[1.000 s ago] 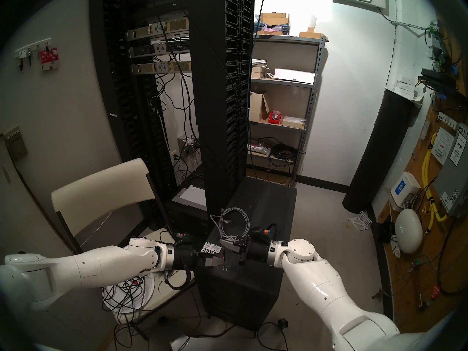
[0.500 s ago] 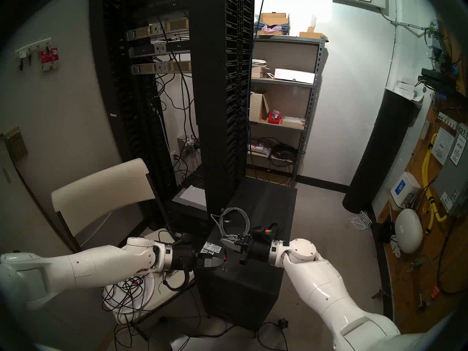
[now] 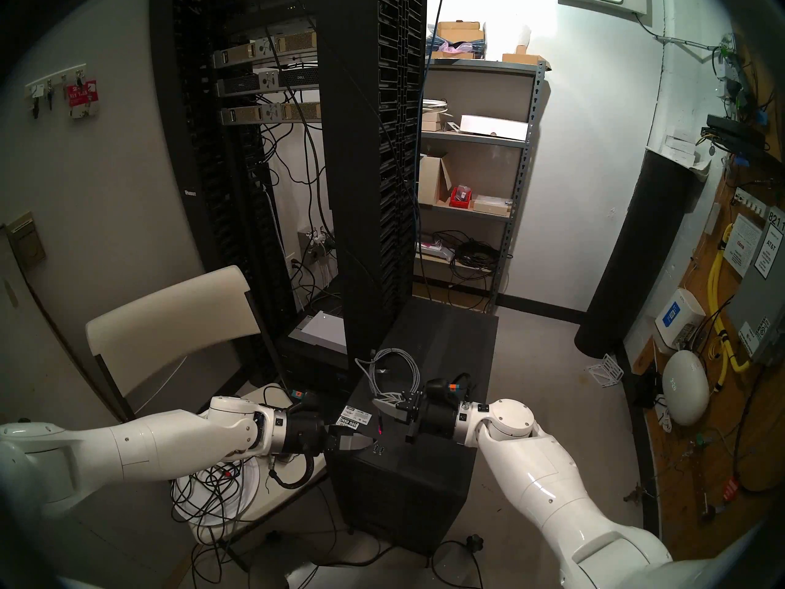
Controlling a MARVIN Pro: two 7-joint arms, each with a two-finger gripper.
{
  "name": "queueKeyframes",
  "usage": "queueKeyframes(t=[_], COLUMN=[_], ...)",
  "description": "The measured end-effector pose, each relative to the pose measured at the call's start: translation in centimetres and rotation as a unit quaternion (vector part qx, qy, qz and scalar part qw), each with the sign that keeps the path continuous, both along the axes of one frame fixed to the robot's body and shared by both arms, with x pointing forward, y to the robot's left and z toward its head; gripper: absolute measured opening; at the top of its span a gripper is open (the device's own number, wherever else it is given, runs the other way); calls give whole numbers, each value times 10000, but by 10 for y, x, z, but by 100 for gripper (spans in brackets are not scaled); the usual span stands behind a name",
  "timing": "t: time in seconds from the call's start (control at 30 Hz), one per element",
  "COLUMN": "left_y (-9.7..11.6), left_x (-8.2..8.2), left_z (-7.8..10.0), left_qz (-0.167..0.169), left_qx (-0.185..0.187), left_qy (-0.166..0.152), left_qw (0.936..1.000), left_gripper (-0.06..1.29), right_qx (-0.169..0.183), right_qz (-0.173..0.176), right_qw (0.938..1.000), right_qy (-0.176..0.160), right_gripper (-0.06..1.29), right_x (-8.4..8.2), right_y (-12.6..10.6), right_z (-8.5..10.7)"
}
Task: Insert the cable into the workstation's USB slot
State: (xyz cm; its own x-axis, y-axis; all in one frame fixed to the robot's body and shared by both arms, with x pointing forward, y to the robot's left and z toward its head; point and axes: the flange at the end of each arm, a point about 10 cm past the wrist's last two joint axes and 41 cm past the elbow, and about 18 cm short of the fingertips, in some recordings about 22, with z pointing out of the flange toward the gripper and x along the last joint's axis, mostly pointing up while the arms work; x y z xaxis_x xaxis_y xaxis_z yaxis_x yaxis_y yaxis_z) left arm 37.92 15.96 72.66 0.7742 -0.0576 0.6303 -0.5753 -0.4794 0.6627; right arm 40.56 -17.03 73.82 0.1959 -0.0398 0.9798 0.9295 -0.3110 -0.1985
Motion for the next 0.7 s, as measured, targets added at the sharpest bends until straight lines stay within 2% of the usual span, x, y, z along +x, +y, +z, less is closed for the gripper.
queueKeyframes(t=[0.13,0.27,0.5,0.7], left_y=[-6,-15,-27,-31], left_x=[1,-4,-14,-18], left_z=[-4,-8,-15,-17], left_qz=[321,423,564,756], left_qx=[171,315,535,580], left_qy=[-345,-652,-1314,-1745], left_qw=[9987,9965,9883,9800], left_gripper=[119,119,119,119], right_qx=[0,-4,-15,-20], right_qz=[3,-16,-56,-49], right_qw=[10000,10000,10000,10000], right_qy=[-16,-28,-48,-44], right_gripper=[-3,-3,-3,-3], right_x=[1,2,3,3], right_y=[2,5,13,18], right_z=[1,1,0,-1])
